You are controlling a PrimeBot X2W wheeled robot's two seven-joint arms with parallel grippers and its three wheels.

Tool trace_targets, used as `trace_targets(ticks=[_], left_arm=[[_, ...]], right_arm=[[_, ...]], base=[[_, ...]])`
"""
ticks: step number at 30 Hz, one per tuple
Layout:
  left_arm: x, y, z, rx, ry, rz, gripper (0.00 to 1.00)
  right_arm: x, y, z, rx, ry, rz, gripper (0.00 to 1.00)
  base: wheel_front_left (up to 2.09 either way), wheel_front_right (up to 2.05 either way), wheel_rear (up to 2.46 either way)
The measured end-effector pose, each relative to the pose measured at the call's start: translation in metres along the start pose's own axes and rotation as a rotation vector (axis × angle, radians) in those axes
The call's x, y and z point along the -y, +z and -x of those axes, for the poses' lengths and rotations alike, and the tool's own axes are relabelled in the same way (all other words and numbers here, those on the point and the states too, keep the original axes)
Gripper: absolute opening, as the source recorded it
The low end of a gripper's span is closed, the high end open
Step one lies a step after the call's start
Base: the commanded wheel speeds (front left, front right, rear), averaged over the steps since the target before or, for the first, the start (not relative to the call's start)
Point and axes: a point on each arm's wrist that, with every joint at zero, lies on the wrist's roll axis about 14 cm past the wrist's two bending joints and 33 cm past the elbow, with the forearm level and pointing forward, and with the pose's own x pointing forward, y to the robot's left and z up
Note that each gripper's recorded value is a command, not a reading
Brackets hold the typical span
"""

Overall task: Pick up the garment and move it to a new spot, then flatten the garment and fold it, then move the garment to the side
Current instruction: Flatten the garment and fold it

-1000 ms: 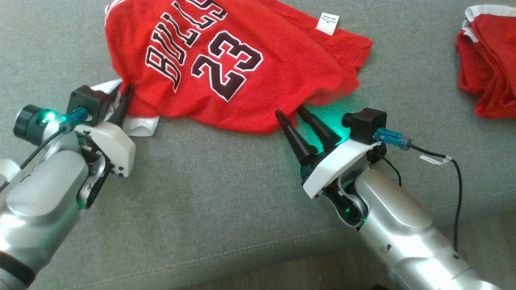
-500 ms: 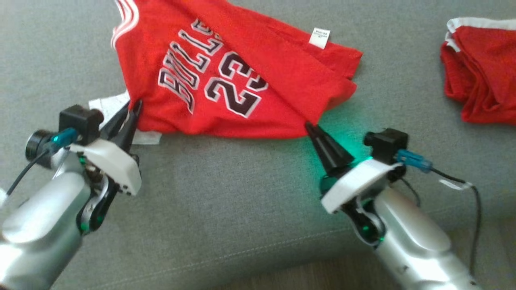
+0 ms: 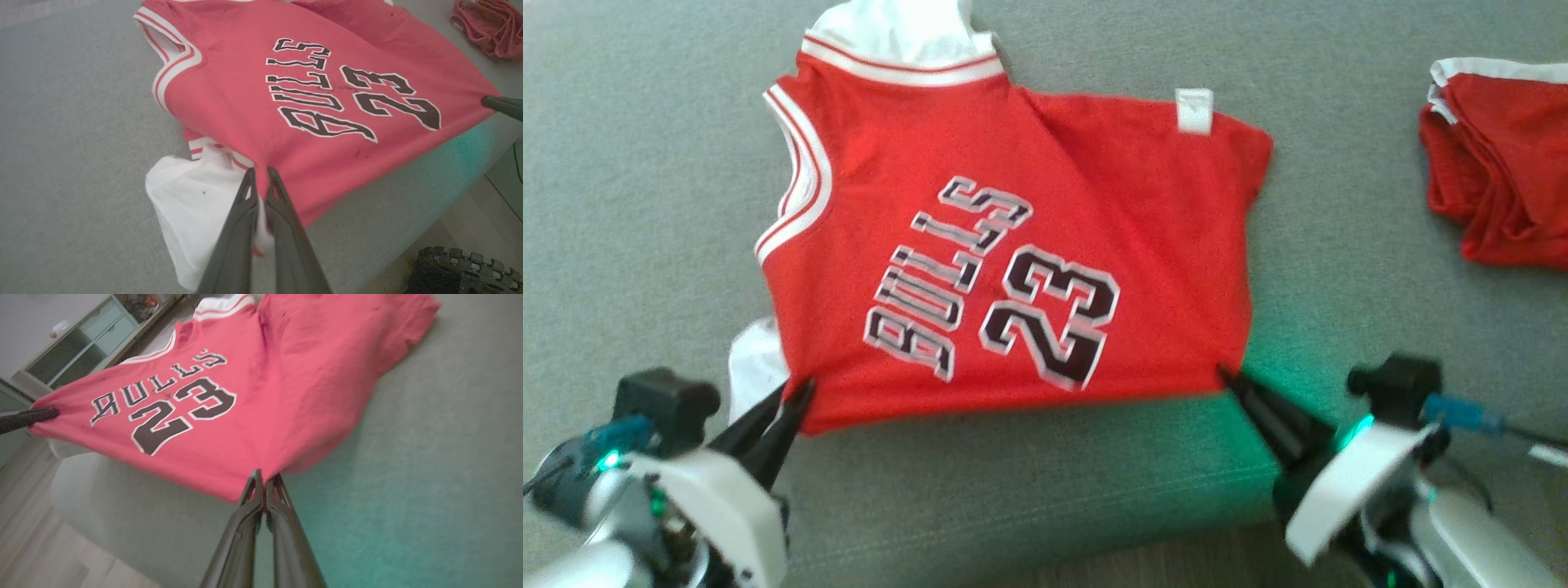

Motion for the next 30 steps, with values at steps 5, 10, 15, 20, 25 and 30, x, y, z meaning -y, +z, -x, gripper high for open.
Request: trace_targets(ticks=[5, 10, 15, 20, 25, 30], left_arm=[[-0.003, -0.017, 0.025, -0.104, 0.042, 0.022, 0.0], [0.002, -0.033, 0.035, -0.163, 0.053, 0.054, 0.0], [-0.001, -0.01, 0.025, -0.08, 0.056, 0.011, 1.0], [-0.016, 0.067, -0.005, 0.144, 0.053, -0.089, 1.0], [-0.035, 0.143, -0.047, 0.302, 0.041, -0.2, 1.0], [-0.041, 0.168, -0.107, 0.262, -0.014, -0.287, 1.0]], right_arm=[[-0.025, -0.033, 0.023, -0.158, 0.067, -0.08, 0.0], [-0.019, -0.038, 0.035, -0.204, 0.041, -0.104, 1.0], [-0.011, -0.013, 0.033, -0.125, 0.003, -0.091, 1.0], [-0.012, 0.008, 0.033, -0.058, -0.009, -0.067, 1.0], [-0.021, 0.014, 0.028, -0.023, 0.004, -0.057, 1.0], [-0.033, 0.02, 0.011, 0.009, 0.042, -0.054, 1.0]], base=[[0.0, 0.0, 0.0], [0.0, 0.0, 0.0], [0.0, 0.0, 0.0], [0.0, 0.0, 0.0], [0.0, 0.0, 0.0], [0.0, 0.0, 0.0]])
